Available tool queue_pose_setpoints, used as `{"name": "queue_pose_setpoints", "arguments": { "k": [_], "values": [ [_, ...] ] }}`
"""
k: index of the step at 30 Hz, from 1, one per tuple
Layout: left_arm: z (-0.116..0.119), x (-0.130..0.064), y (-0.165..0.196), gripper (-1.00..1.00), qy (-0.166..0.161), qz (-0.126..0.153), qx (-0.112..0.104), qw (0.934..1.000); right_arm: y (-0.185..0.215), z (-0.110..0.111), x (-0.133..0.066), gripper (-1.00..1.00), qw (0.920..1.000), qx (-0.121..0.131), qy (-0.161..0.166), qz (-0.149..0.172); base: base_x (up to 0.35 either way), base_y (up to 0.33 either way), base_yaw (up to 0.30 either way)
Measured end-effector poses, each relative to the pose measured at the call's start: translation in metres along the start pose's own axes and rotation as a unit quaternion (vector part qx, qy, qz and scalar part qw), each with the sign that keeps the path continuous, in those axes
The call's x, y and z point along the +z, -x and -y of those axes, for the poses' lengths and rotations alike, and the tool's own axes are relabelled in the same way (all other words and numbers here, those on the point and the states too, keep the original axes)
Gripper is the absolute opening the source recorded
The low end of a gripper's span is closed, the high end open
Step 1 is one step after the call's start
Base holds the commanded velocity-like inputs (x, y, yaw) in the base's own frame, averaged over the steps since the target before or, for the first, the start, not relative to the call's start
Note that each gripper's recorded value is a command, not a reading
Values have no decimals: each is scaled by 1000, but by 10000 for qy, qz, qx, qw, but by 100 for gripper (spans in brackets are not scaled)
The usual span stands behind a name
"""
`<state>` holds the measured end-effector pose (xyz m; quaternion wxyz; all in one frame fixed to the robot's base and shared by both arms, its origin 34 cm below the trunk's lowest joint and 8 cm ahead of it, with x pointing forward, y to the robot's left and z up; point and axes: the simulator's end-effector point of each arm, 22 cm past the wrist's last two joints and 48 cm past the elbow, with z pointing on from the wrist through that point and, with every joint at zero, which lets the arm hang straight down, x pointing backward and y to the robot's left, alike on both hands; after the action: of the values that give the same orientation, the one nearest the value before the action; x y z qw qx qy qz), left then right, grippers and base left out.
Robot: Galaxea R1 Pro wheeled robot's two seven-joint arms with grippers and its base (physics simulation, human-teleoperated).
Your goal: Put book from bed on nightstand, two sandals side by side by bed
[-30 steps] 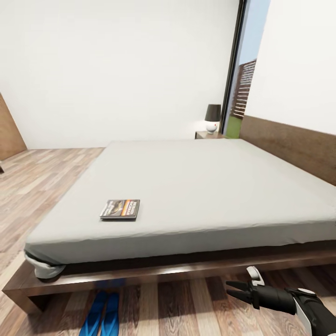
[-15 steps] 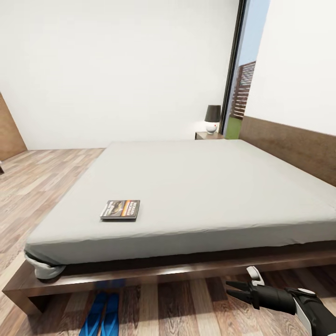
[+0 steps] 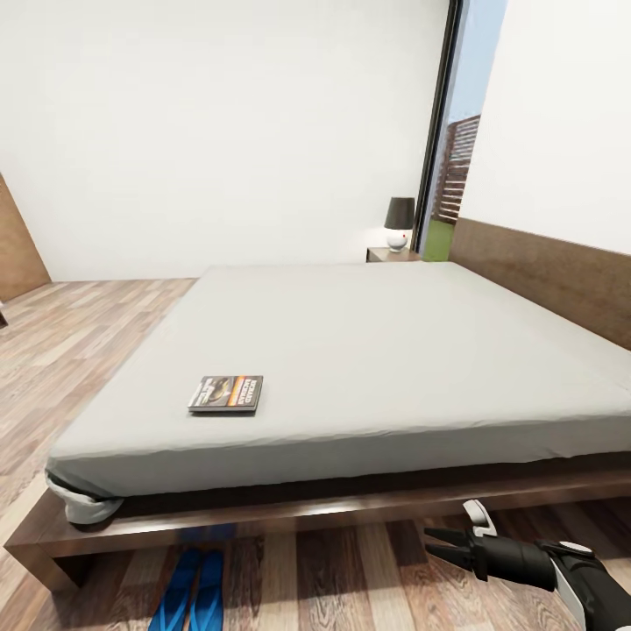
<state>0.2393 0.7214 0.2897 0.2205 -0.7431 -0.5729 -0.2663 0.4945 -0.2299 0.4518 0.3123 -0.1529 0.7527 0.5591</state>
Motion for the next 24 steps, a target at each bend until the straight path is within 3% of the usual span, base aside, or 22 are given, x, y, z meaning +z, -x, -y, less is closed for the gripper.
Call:
{"name": "queue_pose_setpoints", "arguments": {
  "k": [12, 15, 17, 19, 21, 24],
  "values": [
    [48, -2, 5, 100, -210, -122, 181, 9995, 1, 0, -1, 100, 10000, -1, -6, 13, 0, 0, 0],
    [63, -5, 12, 100, -101, -96, 275, 9995, 1, 1, -1, 100, 10000, 1, -13, 24, 0, 0, 0],
    [63, -5, 13, 100, 3, -95, 207, 9997, 1, 1, -2, 100, 10000, 5, -16, 29, 0, 0, 0],
    [63, -6, 13, 100, 67, -133, -100, 9998, 1, 1, -2, 100, 10000, 8, -18, 34, 0, 0, 0],
    [66, -6, 10, 100, 69, -222, -616, 9978, 1, 1, -2, 100, 10000, 9, -20, 38, 0, 0, 0],
    [72, -7, 5, 100, 22, -376, -1389, 9896, 1, 1, -2, 100, 10000, 13, -21, 41, 0, 0, 0]
  ]
}}
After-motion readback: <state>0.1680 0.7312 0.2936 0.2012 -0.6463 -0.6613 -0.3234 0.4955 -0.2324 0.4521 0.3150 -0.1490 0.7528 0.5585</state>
